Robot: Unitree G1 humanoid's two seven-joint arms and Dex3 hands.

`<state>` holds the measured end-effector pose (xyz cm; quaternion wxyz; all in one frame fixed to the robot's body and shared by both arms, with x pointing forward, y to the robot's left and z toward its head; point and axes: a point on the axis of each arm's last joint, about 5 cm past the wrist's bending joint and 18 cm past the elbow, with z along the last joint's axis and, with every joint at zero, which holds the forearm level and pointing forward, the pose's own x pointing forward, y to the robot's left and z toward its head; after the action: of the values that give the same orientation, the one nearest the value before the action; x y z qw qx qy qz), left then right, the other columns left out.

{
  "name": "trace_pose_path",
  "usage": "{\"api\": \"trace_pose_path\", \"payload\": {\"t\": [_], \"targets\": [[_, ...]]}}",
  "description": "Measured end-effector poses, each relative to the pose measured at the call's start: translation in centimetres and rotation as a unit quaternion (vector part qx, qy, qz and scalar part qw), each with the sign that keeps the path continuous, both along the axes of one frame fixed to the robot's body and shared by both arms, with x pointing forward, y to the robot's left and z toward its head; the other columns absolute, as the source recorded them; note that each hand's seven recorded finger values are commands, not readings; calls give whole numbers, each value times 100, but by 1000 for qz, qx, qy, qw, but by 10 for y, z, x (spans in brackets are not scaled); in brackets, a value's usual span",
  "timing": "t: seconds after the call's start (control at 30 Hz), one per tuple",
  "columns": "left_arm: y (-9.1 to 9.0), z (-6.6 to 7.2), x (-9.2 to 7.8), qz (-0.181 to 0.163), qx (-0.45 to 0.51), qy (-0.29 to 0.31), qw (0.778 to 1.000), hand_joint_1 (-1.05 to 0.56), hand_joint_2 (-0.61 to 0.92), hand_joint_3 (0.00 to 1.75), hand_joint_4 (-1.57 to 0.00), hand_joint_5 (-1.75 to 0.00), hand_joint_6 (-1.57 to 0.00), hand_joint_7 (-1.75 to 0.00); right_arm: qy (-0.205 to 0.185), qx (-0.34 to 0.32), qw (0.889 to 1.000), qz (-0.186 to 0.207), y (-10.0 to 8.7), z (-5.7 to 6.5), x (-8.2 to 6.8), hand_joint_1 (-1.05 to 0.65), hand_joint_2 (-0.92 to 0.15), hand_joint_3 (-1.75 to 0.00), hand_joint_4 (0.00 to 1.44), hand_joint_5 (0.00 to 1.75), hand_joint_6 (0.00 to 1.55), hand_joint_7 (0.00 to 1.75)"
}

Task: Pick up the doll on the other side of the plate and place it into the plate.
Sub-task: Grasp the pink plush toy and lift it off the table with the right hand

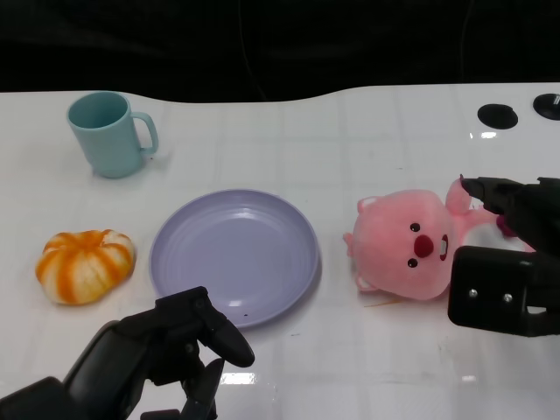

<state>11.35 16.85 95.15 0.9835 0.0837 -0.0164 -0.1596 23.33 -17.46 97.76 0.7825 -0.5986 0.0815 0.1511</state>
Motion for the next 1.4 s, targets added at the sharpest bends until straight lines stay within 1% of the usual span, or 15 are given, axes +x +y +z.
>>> {"api": "trace_pose_path", "payload": {"t": [0.1,0.27,0.43,0.7,0.9,1.1,1.2,1.3,1.4], "targets": [[0,0,0,0,0,0,1000,-26,56,110,-67,-173,-67,-148,14,-1,1000,-4,5,-7,4,-65,-90,-1,0,33,13,0],[0,0,-1,1,1,0,1000,-25,56,110,-67,-173,-68,-148,35,36,998,-37,14,-12,14,-57,-86,0,0,26,11,0],[0,2,-1,1,2,4,1000,-25,56,109,-66,-173,-67,-148,45,67,995,-54,22,-18,21,-55,-85,0,0,23,11,1],[1,4,-4,4,3,4,1000,-26,57,108,-65,-173,-68,-147,57,77,992,-80,28,-33,26,-54,-85,0,0,23,14,2],[3,4,-5,7,9,4,1000,-28,59,105,-64,-172,-69,-145,57,76,991,-96,29,-36,28,-56,-87,-1,0,25,15,1],[5,5,-5,9,14,3,1000,-29,60,102,-64,-171,-69,-144,51,83,990,-99,29,-33,26,-60,-88,-1,0,27,16,2],[5,5,-5,9,13,3,1000,-27,61,102,-66,-172,-69,-144,57,82,990,-101,27,-33,27,-64,-90,-1,1,30,17,2],[6,5,-5,9,13,3,1000,-25,60,104,-67,-171,-69,-144,69,74,990,-101,26,-36,31,-66,-90,-1,2,33,19,2],[7,5,-5,10,14,4,1000,-25,60,105,-68,-171,-68,-144,80,60,991,-90,29,-38,39,-69,-91,-1,3,34,20,2]]}}
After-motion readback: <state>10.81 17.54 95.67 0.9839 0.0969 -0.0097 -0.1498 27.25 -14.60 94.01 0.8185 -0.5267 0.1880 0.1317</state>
